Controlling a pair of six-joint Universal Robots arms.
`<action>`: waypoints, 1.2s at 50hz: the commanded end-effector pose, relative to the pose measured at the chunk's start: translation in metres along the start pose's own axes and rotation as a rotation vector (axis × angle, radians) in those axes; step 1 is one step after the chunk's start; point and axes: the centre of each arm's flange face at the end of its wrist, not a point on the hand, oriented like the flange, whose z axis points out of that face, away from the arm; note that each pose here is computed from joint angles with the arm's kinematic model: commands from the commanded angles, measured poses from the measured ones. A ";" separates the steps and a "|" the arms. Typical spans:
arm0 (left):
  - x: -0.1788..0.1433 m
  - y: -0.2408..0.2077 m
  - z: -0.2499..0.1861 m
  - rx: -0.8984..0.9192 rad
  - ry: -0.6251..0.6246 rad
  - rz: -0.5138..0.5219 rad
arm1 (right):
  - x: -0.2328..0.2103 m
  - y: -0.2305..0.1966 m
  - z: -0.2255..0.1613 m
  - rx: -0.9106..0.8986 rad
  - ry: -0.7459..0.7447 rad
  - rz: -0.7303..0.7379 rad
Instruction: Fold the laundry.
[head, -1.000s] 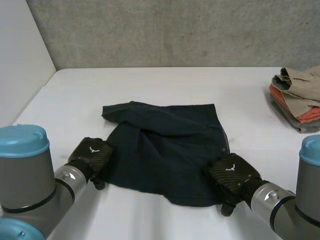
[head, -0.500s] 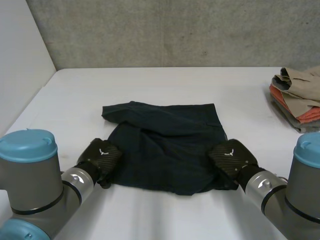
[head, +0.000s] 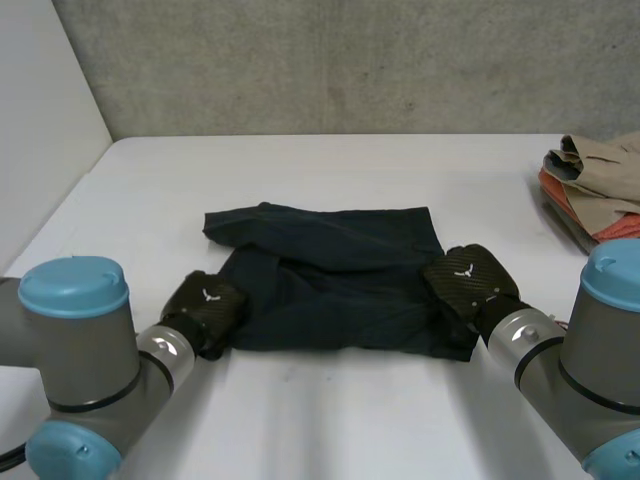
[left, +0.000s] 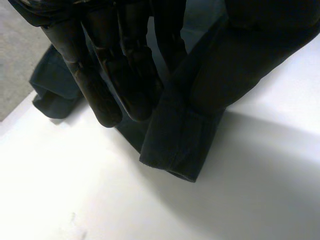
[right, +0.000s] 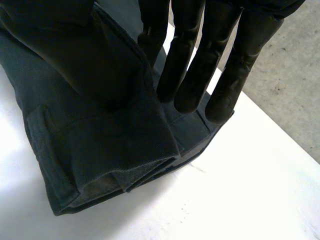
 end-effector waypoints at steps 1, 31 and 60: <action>-0.014 -0.018 0.003 0.060 -0.052 -0.015 | 0.003 -0.004 -0.001 -0.030 -0.008 0.053; -0.031 -0.054 -0.002 0.084 -0.054 -0.102 | -0.013 0.015 -0.014 -0.178 -0.146 0.129; -0.030 -0.068 -0.109 -0.048 0.034 0.058 | 0.032 -0.060 -0.064 -0.200 -0.153 -0.241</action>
